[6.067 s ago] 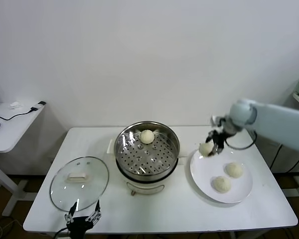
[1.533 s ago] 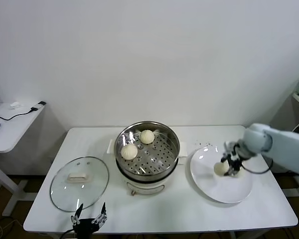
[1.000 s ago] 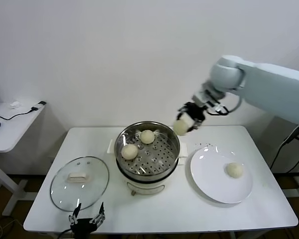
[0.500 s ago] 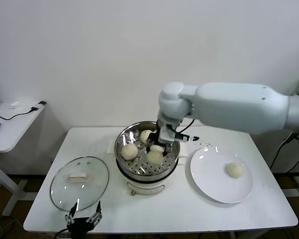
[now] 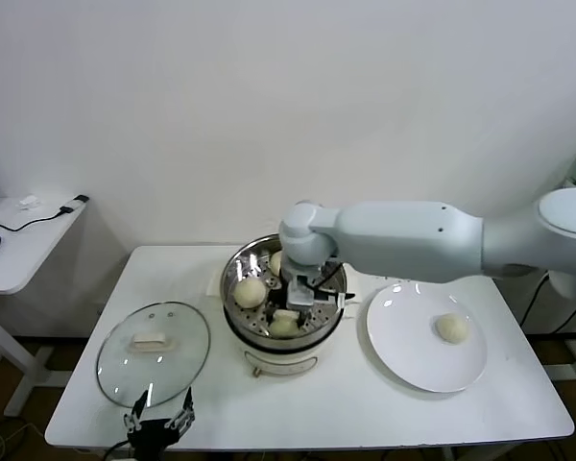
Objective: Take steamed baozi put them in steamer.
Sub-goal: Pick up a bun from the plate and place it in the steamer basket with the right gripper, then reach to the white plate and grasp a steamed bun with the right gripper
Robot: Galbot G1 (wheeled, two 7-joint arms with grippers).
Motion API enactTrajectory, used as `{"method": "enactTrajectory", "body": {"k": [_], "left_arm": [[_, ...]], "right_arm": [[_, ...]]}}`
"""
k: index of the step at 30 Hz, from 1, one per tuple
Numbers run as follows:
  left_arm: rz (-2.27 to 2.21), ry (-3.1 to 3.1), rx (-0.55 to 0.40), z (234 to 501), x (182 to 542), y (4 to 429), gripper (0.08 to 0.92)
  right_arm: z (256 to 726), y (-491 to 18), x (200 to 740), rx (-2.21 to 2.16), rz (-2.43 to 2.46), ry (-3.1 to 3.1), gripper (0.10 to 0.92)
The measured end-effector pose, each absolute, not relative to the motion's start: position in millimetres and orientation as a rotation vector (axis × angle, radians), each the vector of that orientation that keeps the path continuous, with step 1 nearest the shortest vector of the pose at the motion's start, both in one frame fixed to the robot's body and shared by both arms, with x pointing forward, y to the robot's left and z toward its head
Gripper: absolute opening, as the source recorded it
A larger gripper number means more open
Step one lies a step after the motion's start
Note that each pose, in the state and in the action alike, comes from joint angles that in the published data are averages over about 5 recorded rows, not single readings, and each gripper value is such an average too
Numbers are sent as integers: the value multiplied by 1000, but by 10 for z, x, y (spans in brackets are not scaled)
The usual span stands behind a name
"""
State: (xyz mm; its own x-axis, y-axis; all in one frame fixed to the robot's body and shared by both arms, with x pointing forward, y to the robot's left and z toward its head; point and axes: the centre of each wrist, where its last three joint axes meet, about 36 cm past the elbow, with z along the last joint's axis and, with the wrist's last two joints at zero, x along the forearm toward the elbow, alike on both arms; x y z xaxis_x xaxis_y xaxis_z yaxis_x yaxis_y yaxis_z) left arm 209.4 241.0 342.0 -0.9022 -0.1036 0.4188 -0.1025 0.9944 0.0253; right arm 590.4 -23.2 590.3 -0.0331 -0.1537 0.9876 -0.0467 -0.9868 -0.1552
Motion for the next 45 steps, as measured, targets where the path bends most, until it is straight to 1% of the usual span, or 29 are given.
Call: {"method": "enactTrajectory", "body": {"k": [5,8,14,19,24,27,30,33,36,41,45], "left_arm": [[-3,-2707,146,3428,2095,2403,823],[-5,-2707,146,3429,2095,2396,823],[-11,-2706,143,3425,2086,2384,823],[-13,-2709,134,3418,2088,2363,823],[-10,-2712,126,3418,2092,2345,823],[-12,-2710,124,3409,2089,2351,823],[-13,-2713,125,3407,2099,2372,823],[-11,-2721,126,3425,2122,2395,823],[-5,-2734,129,3452,2146,2416,823],[6,-2754,127,3470,2169,2441,823],[17,-2763,122,3458,2168,2435,823]], "right_arm": [[5875,-223,5927,-2138,-2177,220,770],[5890,-230,5948,-2142,-2162,230,813],[6110,-309,6036,-2148,-2155,268,822],[6530,-590,6260,-2148,-2225,364,823],[7048,-1089,6570,-2139,-2316,619,823],[7332,-1495,6706,-2144,-2364,847,823],[7481,-1972,6778,-2160,-2411,1084,823],[7436,-2505,6795,-2196,-2448,1319,823],[7265,-3031,6757,-2236,-2458,1554,823],[6822,-3804,6617,-2276,-2409,1952,823],[6408,-4232,6484,-2287,-2337,2221,823]]}}
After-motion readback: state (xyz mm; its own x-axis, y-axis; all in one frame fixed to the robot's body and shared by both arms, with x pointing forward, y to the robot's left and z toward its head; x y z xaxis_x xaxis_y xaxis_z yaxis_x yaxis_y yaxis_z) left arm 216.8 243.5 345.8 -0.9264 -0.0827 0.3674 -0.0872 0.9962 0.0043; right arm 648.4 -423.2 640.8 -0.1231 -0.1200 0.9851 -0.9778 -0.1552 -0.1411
